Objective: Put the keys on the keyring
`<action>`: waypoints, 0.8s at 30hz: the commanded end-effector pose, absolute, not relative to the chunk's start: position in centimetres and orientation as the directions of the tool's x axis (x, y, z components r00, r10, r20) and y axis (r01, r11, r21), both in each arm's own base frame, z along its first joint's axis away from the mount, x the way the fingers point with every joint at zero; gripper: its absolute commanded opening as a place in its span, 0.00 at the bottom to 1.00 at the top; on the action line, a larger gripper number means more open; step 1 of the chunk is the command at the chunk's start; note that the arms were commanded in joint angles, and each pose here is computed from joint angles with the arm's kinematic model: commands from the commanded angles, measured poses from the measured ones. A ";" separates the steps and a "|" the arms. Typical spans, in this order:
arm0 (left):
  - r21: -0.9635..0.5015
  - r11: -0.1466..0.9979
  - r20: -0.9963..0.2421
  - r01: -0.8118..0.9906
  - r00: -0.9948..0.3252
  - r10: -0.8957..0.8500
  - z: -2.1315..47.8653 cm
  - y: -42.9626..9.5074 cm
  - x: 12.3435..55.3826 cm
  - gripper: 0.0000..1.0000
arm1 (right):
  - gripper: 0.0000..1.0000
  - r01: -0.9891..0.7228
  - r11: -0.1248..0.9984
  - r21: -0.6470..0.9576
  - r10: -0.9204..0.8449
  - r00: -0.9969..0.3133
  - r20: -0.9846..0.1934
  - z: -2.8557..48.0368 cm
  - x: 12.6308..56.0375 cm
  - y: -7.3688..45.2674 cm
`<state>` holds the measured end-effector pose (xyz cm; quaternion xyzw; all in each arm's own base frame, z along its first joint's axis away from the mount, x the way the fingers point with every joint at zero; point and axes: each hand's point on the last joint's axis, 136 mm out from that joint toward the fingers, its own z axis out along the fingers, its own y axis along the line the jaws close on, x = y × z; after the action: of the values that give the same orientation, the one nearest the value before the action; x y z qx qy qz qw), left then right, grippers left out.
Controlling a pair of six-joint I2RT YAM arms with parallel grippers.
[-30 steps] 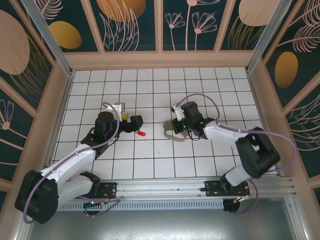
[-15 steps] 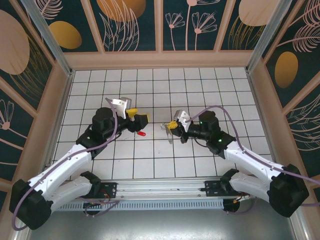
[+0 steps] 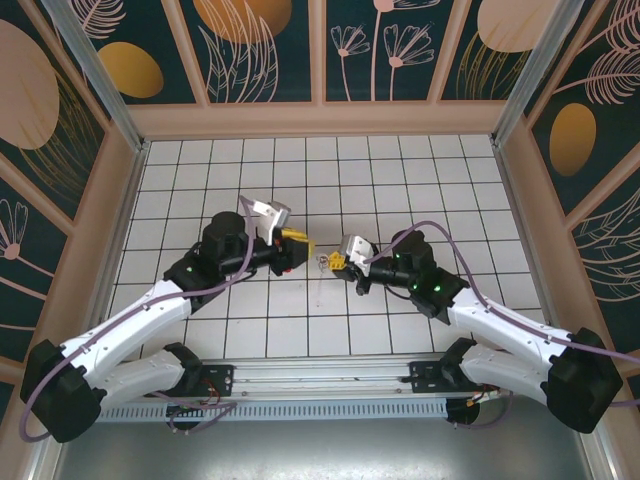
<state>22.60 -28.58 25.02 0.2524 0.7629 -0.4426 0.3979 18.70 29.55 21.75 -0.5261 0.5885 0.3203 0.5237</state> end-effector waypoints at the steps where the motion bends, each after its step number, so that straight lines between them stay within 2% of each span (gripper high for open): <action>1: -0.422 0.441 -0.852 0.792 -0.512 0.106 25.4 -29.8 21.5 0.34 | 0.00 -0.943 0.226 -0.243 -0.259 0.183 -0.948 23.3 18.3 29.7; 14: -0.426 0.393 -0.836 0.815 -0.520 0.174 23.9 -31.3 19.4 0.13 | 0.00 -0.934 0.231 -0.271 -0.253 0.211 -0.944 24.0 17.7 29.5; 24: -0.454 0.373 -0.814 0.809 -0.547 0.194 23.1 -31.2 17.6 0.10 | 0.00 -0.921 0.321 -0.221 -0.252 0.142 -0.957 24.6 19.2 29.3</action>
<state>18.74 -31.44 23.51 0.3272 0.7530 -0.4444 0.3583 18.60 29.17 21.83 -0.5261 0.5944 0.2964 0.5311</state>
